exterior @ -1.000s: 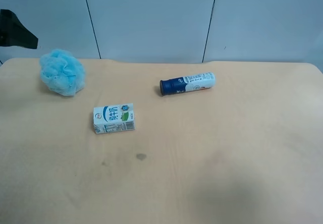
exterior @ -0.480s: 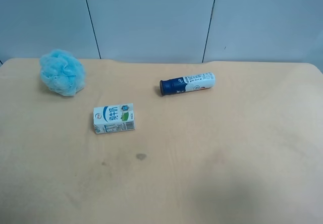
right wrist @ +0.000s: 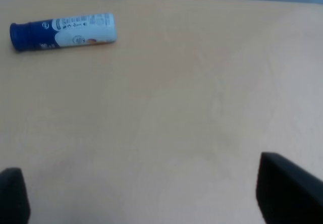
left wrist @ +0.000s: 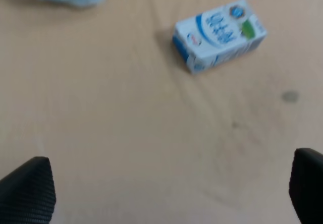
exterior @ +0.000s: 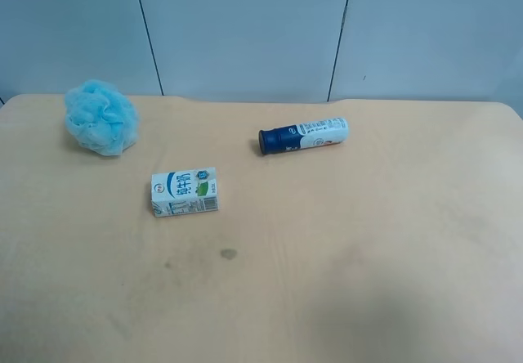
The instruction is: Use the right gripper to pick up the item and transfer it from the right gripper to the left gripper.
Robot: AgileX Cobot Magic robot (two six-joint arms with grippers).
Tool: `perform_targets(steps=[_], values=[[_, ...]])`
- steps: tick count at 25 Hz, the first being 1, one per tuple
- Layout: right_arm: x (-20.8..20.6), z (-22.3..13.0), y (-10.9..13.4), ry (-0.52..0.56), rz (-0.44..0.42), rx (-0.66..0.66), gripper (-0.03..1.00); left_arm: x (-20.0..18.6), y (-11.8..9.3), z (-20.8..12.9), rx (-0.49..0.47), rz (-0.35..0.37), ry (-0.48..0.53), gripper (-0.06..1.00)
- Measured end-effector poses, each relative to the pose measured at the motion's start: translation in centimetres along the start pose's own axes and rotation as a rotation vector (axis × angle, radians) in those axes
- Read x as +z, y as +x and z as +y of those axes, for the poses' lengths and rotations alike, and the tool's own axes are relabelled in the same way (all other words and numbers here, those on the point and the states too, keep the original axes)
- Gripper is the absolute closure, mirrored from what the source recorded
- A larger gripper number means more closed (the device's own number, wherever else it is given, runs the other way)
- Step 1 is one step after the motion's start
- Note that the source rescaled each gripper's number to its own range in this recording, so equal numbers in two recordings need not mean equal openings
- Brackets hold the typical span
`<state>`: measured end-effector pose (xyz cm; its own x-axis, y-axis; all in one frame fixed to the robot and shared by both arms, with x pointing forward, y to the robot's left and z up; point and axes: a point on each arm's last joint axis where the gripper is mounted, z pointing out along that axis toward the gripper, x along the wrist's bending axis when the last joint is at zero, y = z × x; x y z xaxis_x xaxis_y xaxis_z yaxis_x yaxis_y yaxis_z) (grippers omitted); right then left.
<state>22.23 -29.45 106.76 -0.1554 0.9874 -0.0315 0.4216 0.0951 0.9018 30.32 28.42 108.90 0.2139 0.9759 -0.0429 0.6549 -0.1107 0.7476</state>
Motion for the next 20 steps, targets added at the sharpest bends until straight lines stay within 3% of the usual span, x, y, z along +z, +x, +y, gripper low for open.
perform_targets(steps=[10,20], values=[[0.0,0.0,0.0,0.000,0.000,0.000,0.11,-0.6,-0.6,-4.0,0.024,0.029,-0.090,-0.04],[0.0,0.0,0.0,0.000,0.000,0.000,0.11,-1.6,-1.0,-5.7,0.051,0.057,-0.160,-0.04]])
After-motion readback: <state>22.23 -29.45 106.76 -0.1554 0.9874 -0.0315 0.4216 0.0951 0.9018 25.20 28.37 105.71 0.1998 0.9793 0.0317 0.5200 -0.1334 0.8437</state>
